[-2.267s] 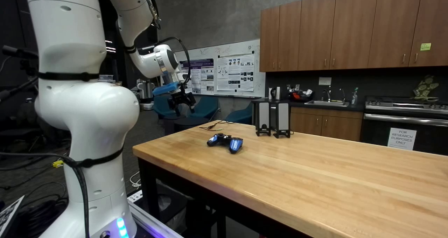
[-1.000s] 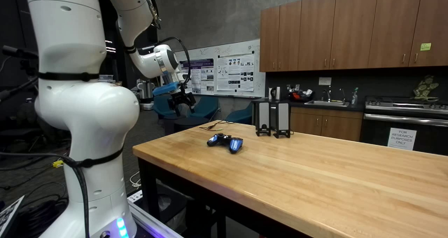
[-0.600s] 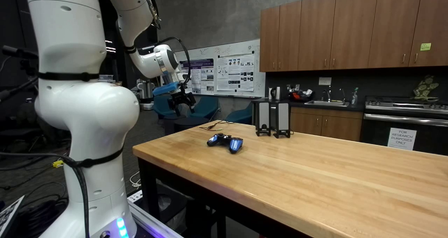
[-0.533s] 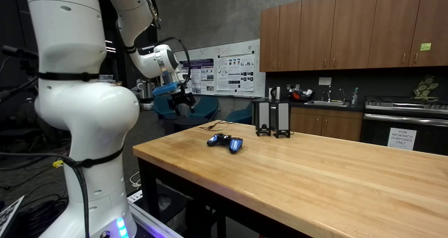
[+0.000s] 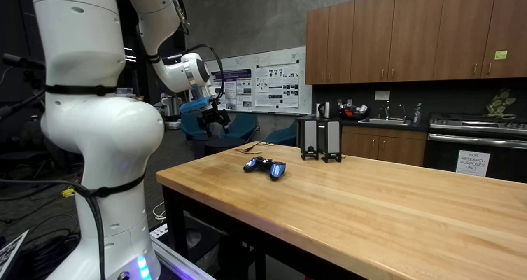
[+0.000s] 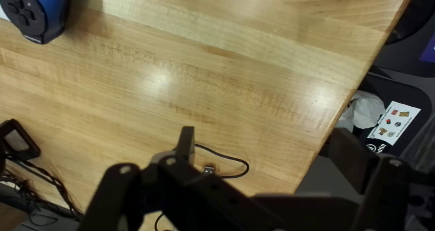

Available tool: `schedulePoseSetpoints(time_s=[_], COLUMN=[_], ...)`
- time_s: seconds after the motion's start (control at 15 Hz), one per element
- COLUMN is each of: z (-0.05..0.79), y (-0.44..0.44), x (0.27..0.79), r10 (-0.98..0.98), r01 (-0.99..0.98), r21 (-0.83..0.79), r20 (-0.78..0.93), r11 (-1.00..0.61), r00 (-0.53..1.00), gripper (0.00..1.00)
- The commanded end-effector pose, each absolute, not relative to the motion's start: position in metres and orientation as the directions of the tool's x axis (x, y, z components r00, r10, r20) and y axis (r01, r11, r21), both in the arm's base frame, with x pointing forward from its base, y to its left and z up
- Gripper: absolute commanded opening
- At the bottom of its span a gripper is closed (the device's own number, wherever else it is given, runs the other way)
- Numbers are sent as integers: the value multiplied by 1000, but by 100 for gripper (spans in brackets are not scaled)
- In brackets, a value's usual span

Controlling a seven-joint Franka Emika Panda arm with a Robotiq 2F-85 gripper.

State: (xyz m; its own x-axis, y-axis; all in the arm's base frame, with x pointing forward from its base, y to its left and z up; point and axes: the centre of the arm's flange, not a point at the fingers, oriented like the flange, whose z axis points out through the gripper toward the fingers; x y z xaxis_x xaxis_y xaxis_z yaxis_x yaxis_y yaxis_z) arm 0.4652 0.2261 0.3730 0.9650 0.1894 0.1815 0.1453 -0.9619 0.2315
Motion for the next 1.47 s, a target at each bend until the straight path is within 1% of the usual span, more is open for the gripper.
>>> schedulePoseSetpoints(time_s=[0.0,0.4,0.87,1.27,1.33,1.4], z=[367,369,364,340,342,339], y=[229,236,219,206,205,205], x=[480,521,561,582,570,573], r10=[185,167,145,210,190,196], r01=[145,131,119,187,166,172], r21=[208,194,259,213,227,224], r20=[187,184,85,91,87,87], r11=[-967,-972,-959,-959,-960,-959], r00=[965,969,986,973,978,977], gripper=[100,100,100,100,100,100])
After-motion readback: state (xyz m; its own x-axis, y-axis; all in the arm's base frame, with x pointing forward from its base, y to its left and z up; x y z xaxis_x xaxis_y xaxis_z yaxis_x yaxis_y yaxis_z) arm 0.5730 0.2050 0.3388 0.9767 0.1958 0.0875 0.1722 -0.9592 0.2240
